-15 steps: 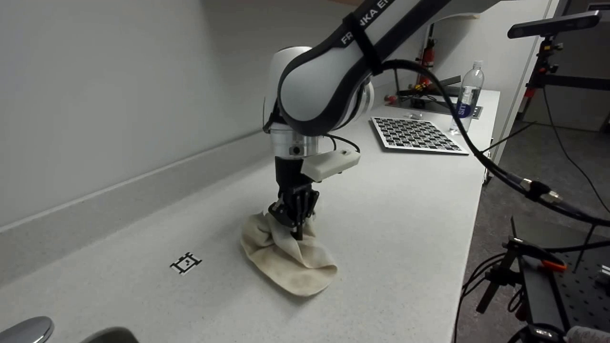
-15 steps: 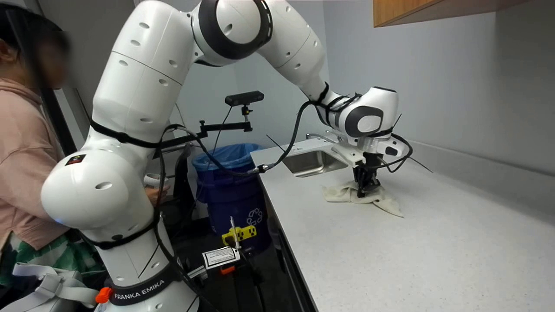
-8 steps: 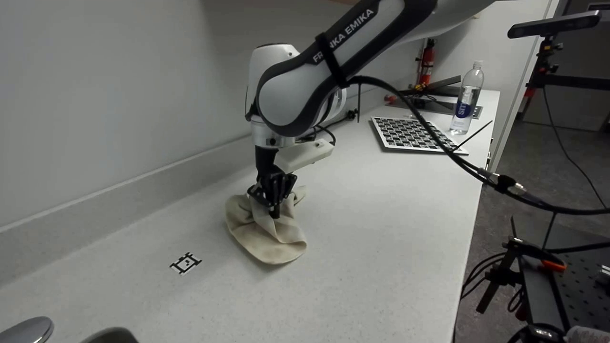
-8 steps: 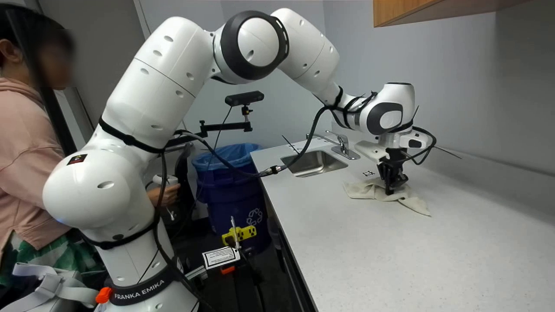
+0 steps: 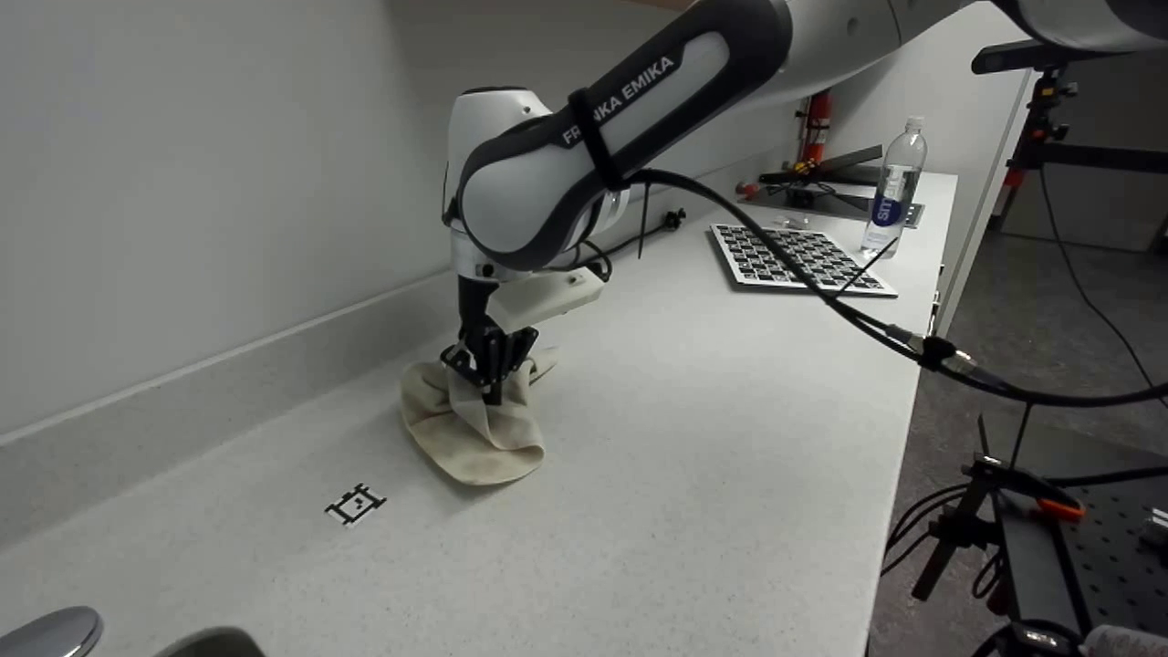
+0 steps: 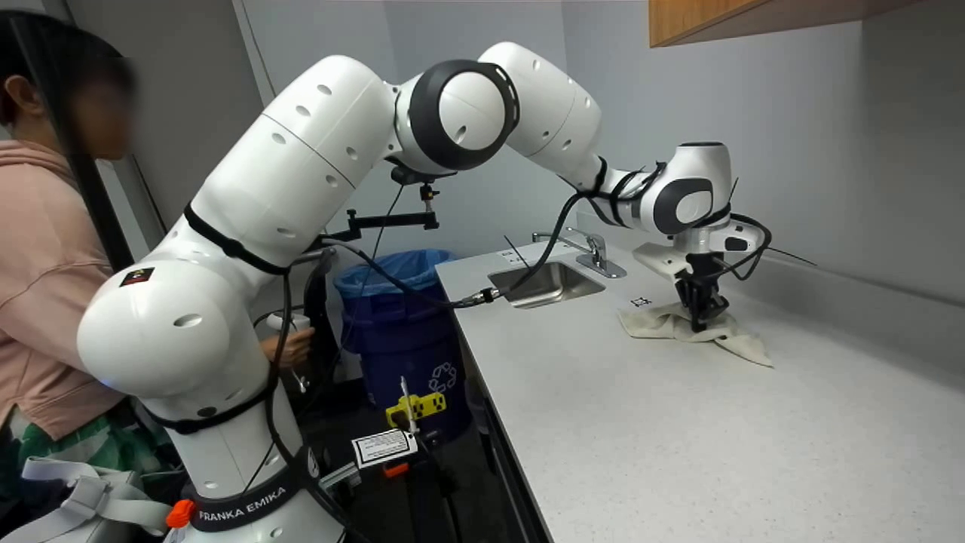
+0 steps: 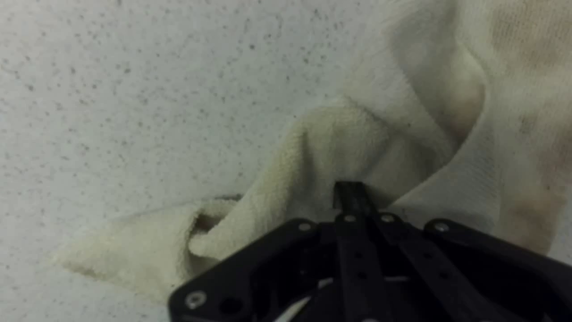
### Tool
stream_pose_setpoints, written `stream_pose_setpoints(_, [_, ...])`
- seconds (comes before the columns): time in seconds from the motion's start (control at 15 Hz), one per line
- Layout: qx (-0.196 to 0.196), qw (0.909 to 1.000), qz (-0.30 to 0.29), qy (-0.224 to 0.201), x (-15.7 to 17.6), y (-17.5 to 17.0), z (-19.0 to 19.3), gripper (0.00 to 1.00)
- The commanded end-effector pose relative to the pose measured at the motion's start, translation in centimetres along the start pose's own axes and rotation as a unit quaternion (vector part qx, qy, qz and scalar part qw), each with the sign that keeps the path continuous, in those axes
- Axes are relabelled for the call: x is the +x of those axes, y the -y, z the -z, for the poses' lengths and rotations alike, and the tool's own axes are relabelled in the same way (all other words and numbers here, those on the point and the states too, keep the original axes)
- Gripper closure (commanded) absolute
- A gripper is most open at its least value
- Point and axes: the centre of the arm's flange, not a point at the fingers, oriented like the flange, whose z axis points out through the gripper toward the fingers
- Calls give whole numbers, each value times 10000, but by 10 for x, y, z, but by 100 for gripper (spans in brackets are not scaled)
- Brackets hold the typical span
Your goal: Use the towel to wipe the countertop
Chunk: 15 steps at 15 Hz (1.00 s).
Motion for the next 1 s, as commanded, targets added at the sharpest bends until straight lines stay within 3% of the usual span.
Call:
stream_pose_setpoints(0.0, [-231, 9994, -92, -228, 26, 6, -15, 100])
stream_pose_setpoints(0.4, [-433, 9984, -14, -373, 33, 10, -34, 100])
stream_pose_setpoints(0.93, [-1125, 9897, 283, -840, 39, 16, -45, 100])
